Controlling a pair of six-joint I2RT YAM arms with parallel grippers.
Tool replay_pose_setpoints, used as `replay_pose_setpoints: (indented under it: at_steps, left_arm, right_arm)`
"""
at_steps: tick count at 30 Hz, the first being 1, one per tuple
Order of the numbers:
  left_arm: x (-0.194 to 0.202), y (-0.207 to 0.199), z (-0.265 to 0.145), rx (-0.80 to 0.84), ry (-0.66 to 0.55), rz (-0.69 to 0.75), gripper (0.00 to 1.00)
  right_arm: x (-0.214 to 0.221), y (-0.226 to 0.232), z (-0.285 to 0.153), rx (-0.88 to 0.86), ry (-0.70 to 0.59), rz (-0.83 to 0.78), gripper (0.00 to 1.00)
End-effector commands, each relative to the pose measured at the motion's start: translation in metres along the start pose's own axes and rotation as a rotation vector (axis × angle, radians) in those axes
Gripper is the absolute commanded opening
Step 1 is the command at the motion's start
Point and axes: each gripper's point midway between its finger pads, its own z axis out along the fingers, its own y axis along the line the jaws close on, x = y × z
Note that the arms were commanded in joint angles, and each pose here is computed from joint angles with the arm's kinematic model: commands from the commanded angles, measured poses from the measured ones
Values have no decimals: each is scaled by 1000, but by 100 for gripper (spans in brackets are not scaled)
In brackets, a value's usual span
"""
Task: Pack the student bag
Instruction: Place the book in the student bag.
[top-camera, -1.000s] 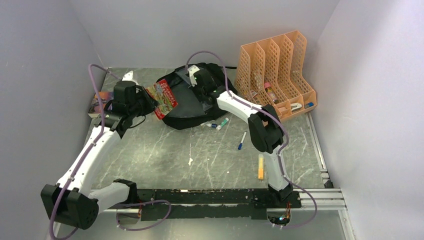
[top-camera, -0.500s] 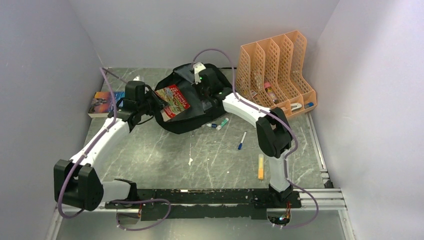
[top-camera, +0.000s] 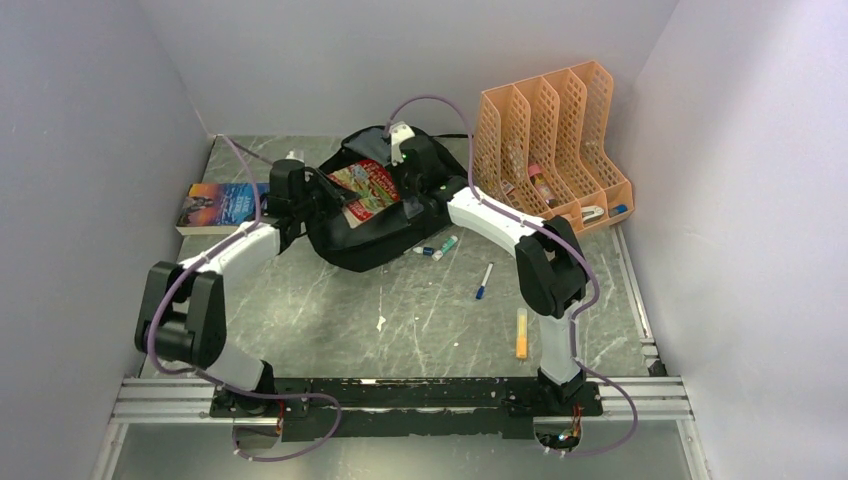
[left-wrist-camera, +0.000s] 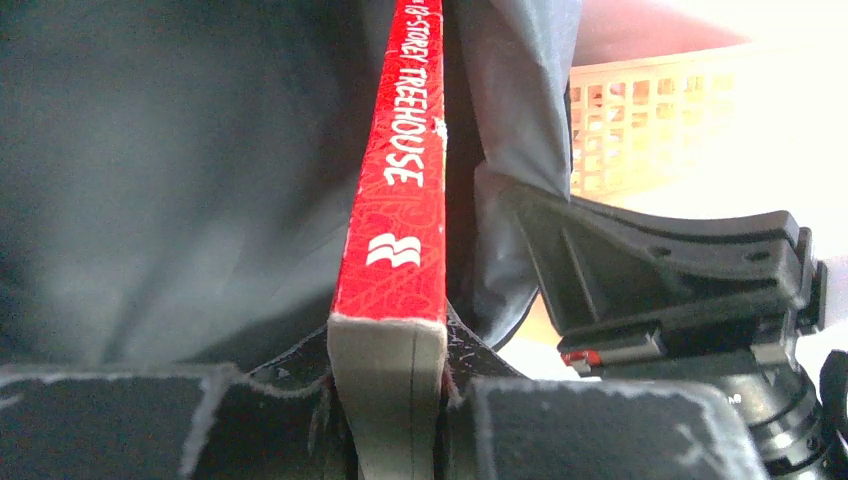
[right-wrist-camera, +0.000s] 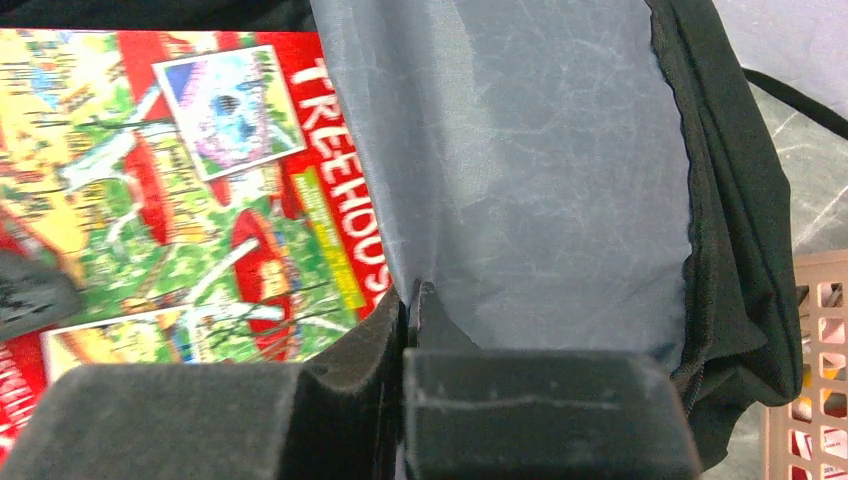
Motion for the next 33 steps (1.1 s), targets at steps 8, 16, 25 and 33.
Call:
replay_pose_setpoints:
  at_steps: [8, 16, 25, 33]
  left_arm:
    - [-11, -49, 45, 351, 0, -116, 5]
    - [-13, -59, 83, 438, -20, -177, 5]
    - [7, -82, 148, 466, 18, -186, 5]
    - [26, -64, 191, 371, 50, -147, 7]
  right_arm:
    - [-58, 9, -21, -48, -186, 79, 0]
    - [-54, 24, -15, -101, -170, 109, 0]
    - [-46, 34, -13, -122, -150, 103, 0]
    - [-41, 41, -11, -140, -137, 100, 0]
